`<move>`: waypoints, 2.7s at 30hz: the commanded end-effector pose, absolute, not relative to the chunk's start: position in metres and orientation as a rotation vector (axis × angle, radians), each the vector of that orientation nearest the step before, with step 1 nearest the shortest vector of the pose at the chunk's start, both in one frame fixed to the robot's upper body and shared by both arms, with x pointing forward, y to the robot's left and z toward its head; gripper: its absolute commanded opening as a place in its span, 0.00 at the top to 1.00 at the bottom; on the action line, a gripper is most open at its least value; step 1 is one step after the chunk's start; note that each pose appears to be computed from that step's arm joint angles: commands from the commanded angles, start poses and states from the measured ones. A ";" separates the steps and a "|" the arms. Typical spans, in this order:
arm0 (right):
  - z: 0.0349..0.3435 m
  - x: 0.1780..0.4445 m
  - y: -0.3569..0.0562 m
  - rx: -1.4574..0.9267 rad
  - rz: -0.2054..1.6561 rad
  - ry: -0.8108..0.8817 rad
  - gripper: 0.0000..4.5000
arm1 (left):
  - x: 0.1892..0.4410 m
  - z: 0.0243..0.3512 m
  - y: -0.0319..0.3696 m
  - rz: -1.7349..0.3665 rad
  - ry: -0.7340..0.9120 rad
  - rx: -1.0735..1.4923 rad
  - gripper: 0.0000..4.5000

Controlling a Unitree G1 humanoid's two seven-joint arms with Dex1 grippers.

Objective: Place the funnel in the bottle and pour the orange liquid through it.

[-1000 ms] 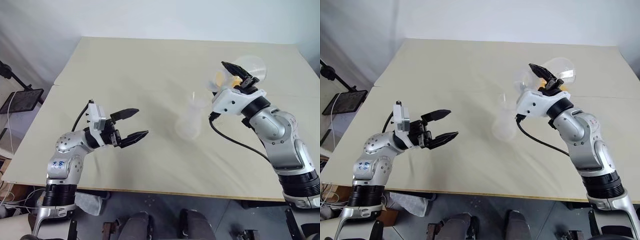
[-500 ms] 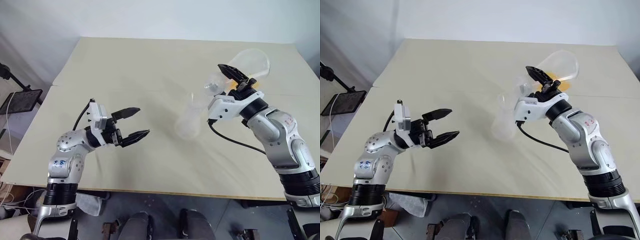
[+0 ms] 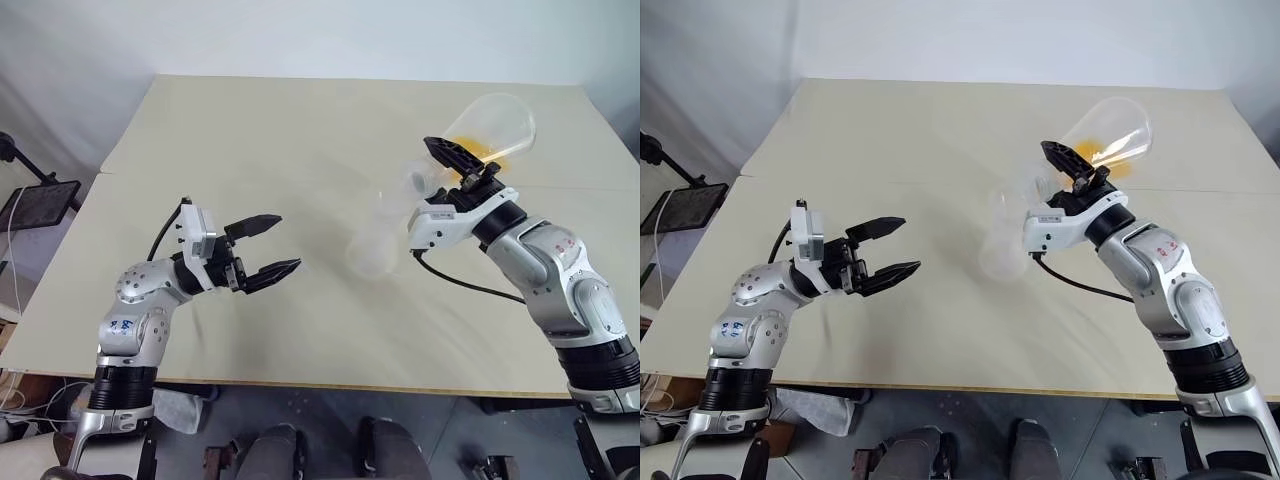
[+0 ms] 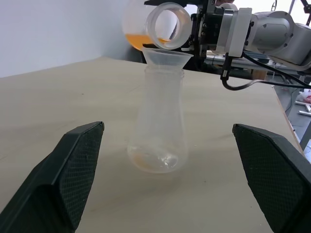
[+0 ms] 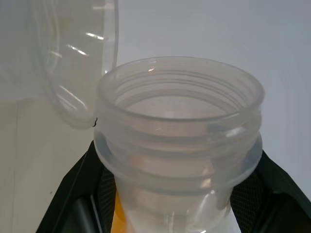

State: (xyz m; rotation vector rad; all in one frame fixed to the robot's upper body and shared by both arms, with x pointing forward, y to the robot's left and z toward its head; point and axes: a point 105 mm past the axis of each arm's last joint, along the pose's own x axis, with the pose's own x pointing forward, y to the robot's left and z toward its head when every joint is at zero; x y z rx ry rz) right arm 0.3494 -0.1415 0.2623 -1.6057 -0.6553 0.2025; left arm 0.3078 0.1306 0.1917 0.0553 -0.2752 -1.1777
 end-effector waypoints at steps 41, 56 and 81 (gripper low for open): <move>0.288 0.347 -0.137 -1.794 0.117 -0.812 0.43 | 0.305 0.203 0.124 -1.179 -0.344 0.059 0.00; 0.289 0.347 -0.136 -1.809 0.123 -0.836 0.43 | 0.306 0.203 0.122 -1.180 -0.351 0.051 0.00; 0.288 0.345 -0.133 -1.827 0.128 -0.877 0.43 | 0.307 0.204 0.121 -1.182 -0.358 0.047 0.00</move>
